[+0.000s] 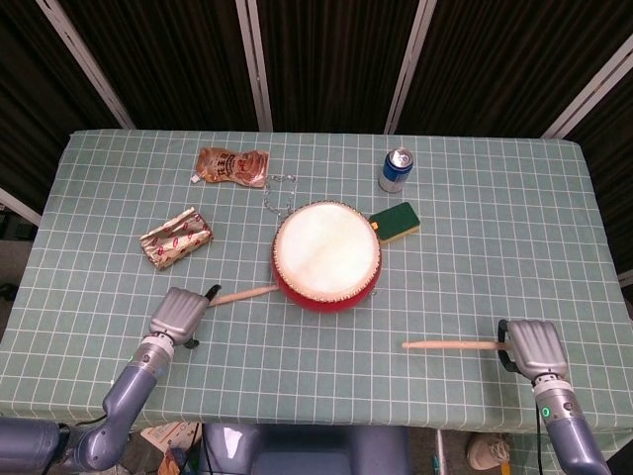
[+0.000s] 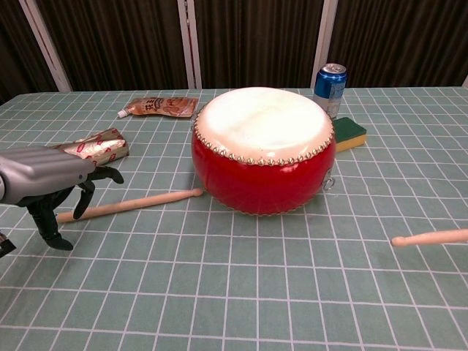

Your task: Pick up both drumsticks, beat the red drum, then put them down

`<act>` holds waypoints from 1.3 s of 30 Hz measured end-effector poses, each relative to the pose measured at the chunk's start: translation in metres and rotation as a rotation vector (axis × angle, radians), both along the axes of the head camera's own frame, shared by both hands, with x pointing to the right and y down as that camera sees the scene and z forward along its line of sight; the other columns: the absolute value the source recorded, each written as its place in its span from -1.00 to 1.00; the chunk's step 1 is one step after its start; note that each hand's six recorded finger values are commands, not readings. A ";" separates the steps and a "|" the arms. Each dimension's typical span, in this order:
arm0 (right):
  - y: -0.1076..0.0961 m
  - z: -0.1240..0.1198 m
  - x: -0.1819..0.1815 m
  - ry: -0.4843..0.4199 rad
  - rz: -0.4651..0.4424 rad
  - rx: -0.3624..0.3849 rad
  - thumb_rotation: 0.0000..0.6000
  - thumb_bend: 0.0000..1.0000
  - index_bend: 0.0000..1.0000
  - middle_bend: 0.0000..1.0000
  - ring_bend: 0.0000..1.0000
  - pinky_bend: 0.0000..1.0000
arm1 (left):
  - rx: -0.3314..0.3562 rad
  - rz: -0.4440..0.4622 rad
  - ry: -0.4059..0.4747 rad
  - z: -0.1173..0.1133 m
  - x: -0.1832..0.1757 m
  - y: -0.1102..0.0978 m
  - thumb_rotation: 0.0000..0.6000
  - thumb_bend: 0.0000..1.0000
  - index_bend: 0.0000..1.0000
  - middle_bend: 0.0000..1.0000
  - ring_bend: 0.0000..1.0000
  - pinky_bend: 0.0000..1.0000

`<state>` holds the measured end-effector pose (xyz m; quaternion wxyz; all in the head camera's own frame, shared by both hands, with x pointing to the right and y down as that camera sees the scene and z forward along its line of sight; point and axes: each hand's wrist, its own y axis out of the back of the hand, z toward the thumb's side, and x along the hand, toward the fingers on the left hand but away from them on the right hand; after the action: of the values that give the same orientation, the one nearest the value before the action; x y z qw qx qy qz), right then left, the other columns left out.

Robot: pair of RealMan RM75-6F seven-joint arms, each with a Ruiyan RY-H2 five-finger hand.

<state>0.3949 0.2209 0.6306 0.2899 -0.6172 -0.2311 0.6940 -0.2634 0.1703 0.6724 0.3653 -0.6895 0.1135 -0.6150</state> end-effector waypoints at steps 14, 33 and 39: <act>0.002 0.002 0.000 0.035 -0.037 -0.003 1.00 -0.10 0.03 0.89 1.00 0.98 | 0.084 -0.141 0.116 -0.044 -0.037 -0.013 1.00 -0.99 -0.83 -0.12 0.12 0.26; 0.001 -0.010 0.005 0.085 -0.028 0.014 1.00 -0.28 -0.70 -0.38 -0.30 -0.46 | 0.244 -0.304 0.203 -0.099 -0.131 0.028 1.00 -0.99 -0.87 -0.76 -0.65 -0.39; -0.013 -0.035 0.008 0.009 0.005 0.160 1.00 -0.31 -1.00 -0.85 -0.84 -0.74 | 0.331 -0.346 0.175 -0.111 -0.172 0.042 1.00 -1.00 -0.97 -0.99 -0.92 -0.78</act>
<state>0.4027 0.2082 0.5960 0.3376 -0.5883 -0.2859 0.6769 -0.4352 0.2120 0.5615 0.3514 -0.6413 0.3603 -0.5793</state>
